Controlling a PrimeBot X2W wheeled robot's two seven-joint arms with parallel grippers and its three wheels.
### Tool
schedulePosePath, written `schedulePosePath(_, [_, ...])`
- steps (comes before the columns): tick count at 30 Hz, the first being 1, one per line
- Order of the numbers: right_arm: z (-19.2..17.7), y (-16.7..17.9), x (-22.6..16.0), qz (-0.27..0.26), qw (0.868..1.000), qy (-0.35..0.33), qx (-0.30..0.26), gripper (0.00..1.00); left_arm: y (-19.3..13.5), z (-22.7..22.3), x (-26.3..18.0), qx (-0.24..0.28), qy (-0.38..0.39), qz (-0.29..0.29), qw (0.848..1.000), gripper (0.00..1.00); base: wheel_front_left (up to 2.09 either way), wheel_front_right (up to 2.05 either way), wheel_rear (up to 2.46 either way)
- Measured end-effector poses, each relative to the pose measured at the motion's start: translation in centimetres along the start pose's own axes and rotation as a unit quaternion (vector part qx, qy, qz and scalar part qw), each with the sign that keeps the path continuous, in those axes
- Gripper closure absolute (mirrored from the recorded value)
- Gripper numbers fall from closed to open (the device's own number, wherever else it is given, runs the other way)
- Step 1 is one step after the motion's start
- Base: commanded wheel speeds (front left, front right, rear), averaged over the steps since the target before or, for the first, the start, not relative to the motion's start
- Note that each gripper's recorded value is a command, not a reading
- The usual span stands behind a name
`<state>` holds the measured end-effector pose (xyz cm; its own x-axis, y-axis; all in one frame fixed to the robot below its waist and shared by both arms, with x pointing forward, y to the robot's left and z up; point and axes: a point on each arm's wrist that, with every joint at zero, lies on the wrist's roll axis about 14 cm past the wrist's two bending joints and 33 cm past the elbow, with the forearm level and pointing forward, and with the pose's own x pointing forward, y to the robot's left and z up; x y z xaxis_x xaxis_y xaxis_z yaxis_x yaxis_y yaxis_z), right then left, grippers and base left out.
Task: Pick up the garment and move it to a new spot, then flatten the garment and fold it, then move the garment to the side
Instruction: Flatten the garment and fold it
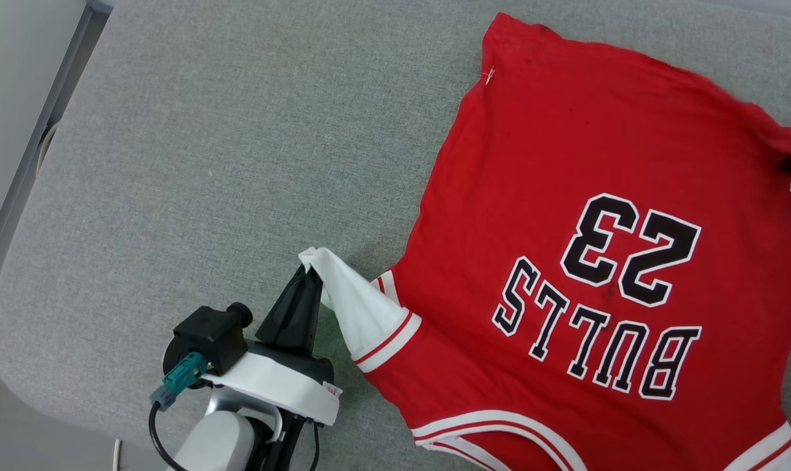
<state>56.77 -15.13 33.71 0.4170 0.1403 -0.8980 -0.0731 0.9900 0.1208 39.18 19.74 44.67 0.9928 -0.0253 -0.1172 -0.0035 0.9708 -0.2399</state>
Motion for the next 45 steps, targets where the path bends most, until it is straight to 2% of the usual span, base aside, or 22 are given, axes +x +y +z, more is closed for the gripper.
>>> schedulePosePath(6, [1.8,-1.0,-2.0,-0.005,0.999,-0.041,0.011,1.0,0.1,0.3,-0.5,0.005,-0.005,0.002,1.0,1.0,0.0,0.0,0.0])
schedulePosePath(14, [4.1,-3.7,-7.8,-0.038,0.991,-0.129,-0.015,1.0,0.5,0.8,-2.2,0.005,-0.013,0.012,1.0,1.0,0.0,0.0,0.0])
schedulePosePath(20, [1.2,-6.2,-11.7,-0.05,0.984,-0.169,-0.022,1.0,0.6,0.5,-3.0,0.007,-0.006,0.012,1.0,1.0,0.0,0.0,0.0])
schedulePosePath(21, [0.4,-6.7,-12.4,-0.05,0.983,-0.175,-0.02,1.0,0.7,0.4,-3.1,0.006,-0.005,0.014,1.0,1.0,0.0,0.0,0.0])
schedulePosePath(22, [-3.2,-8.4,-14.2,-0.055,0.983,-0.178,-0.003,1.0,0.5,0.3,-3.4,0.009,0.003,0.008,1.0,1.0,0.0,0.0,0.0])
schedulePosePath(25, [-7.5,-10.1,-16.0,-0.065,0.982,-0.175,0.02,1.0,-0.1,0.2,-3.6,0.011,0.007,-0.001,1.0,1.0,0.0,0.0,0.0])
schedulePosePath(30, [-15.0,-11.5,-18.8,-0.082,0.98,-0.168,0.073,1.0,-0.9,-0.1,-3.9,0.015,0.019,-0.018,1.0,1.0,0.0,0.0,0.0])
schedulePosePath(35, [-23.0,-10.3,-19.8,-0.082,0.979,-0.129,0.133,1.0,-1.8,-0.9,-4.1,0.014,0.038,-0.033,0.999,1.0,0.0,0.0,0.0])
schedulePosePath(42, [-29.6,-7.9,-18.9,-0.065,0.977,-0.078,0.19,1.0,-2.6,-1.6,-3.6,0.022,0.058,-0.048,0.997,1.0,0.0,0.0,0.0])
schedulePosePath(43, [-29.8,-7.7,-18.7,-0.064,0.976,-0.08,0.191,0.61,-2.6,-1.6,-3.5,0.022,0.059,-0.049,0.997,1.0,0.0,0.0,0.0])
schedulePosePath(44, [-29.9,-7.5,-18.4,-0.061,0.976,-0.082,0.193,0.44,-2.6,-1.7,-3.5,0.022,0.061,-0.05,0.997,1.0,0.0,0.0,0.0])
schedulePosePath(45, [-29.7,-7.2,-18.3,-0.058,0.976,-0.09,0.191,0.0,-2.6,-1.8,-3.4,0.022,0.062,-0.05,0.997,1.0,0.0,0.0,0.0])
